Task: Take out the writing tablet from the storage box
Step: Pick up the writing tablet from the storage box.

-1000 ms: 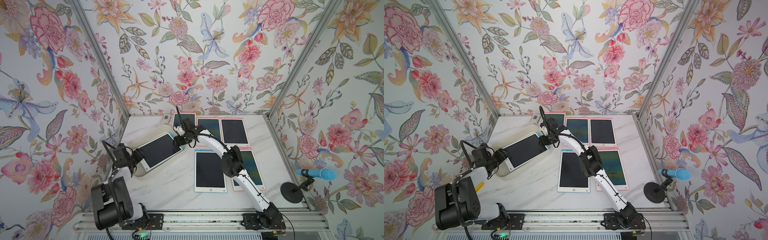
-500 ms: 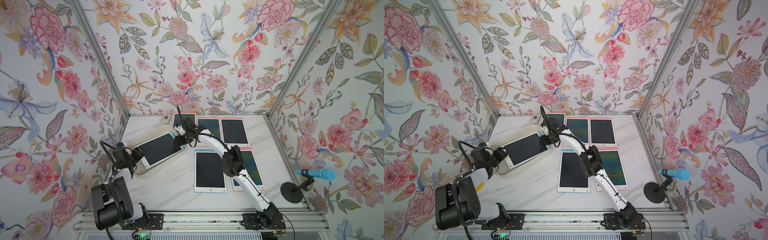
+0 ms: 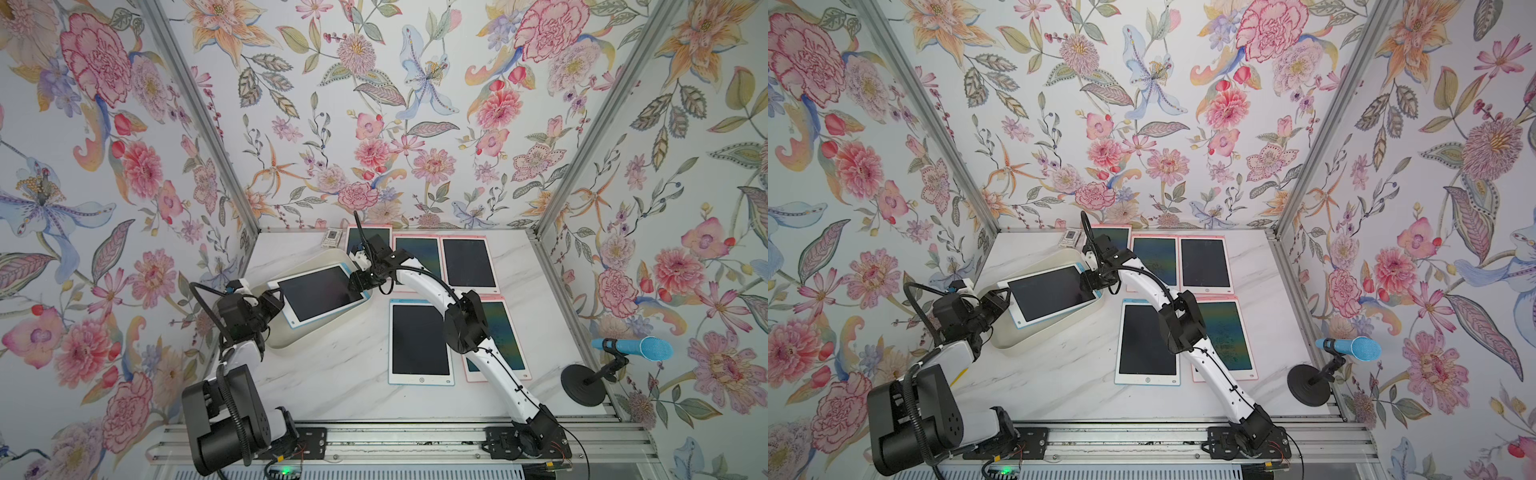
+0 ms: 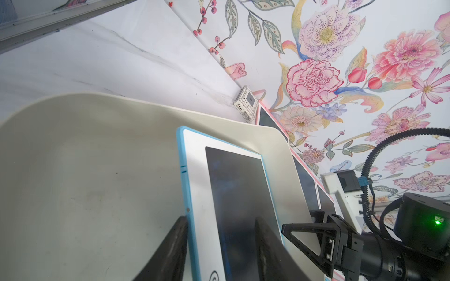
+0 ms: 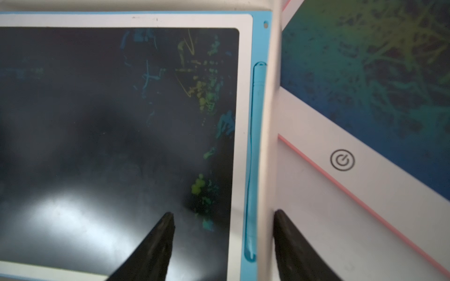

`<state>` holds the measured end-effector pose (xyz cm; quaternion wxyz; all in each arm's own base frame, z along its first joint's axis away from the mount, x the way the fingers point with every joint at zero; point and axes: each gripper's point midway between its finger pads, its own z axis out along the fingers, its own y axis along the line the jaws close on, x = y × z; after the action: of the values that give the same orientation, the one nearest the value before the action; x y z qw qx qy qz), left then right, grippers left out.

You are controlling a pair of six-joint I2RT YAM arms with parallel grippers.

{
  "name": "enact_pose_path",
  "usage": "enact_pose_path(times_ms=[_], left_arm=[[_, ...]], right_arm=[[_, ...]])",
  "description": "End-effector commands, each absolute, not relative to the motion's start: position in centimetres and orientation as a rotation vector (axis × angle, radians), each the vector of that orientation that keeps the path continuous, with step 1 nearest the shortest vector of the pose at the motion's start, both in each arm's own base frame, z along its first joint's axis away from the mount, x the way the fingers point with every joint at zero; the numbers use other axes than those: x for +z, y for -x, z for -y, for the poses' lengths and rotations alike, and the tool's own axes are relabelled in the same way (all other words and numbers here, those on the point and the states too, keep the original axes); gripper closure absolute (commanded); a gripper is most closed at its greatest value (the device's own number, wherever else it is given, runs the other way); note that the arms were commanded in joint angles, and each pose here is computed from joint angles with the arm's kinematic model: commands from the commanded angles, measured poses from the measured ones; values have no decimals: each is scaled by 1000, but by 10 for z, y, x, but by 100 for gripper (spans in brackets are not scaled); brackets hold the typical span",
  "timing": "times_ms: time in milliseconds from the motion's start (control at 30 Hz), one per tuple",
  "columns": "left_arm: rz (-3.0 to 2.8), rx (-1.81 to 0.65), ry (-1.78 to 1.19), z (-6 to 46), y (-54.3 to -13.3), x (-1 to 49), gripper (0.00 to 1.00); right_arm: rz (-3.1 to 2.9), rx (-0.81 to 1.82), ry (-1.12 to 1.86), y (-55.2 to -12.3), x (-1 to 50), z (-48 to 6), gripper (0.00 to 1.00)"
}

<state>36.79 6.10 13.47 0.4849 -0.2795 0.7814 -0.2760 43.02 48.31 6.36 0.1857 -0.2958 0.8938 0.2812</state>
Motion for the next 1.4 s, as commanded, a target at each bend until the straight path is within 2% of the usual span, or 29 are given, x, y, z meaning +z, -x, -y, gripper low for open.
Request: enact_pose_path(times_ms=[0, 133, 200, 267, 500, 567, 700, 767, 1100, 1233, 1367], left_arm=[[-1994, -997, 576, -3, -352, 123, 54], [-1975, -1038, 581, 0, -352, 123, 54], [-1955, -1071, 577, 3, -353, 125, 60], [-1956, -1082, 589, 4, -352, 123, 62], [-2034, -940, 612, -9, -351, 115, 64], [-2041, -932, 623, -10, -350, 115, 69], [-2040, -885, 657, -17, -349, 121, 93], [-2031, -864, 670, -22, -349, 129, 100], [-1933, -766, 772, -66, -337, 163, 100], [-1883, -729, 809, -83, -332, 177, 100], [-1845, -708, 814, -93, -330, 191, 100]], right_arm=[[-2388, 1113, 1062, -357, 106, -542, 38], [-2382, 1115, 1062, -357, 109, -543, 38], [-2382, 1117, 1064, -356, 109, -543, 38], [-2383, 1116, 1060, -357, 108, -543, 38], [-2392, 1113, 1059, -358, 104, -542, 38], [-2391, 1114, 1057, -359, 105, -541, 38], [-2390, 1121, 1055, -358, 107, -542, 38], [-2400, 1114, 1042, -358, 105, -542, 37], [-2363, 1103, 972, -365, 120, -544, 30], [-2355, 1179, 880, -369, 127, -549, 29], [-2328, 1362, 783, -366, 133, -563, 29]])
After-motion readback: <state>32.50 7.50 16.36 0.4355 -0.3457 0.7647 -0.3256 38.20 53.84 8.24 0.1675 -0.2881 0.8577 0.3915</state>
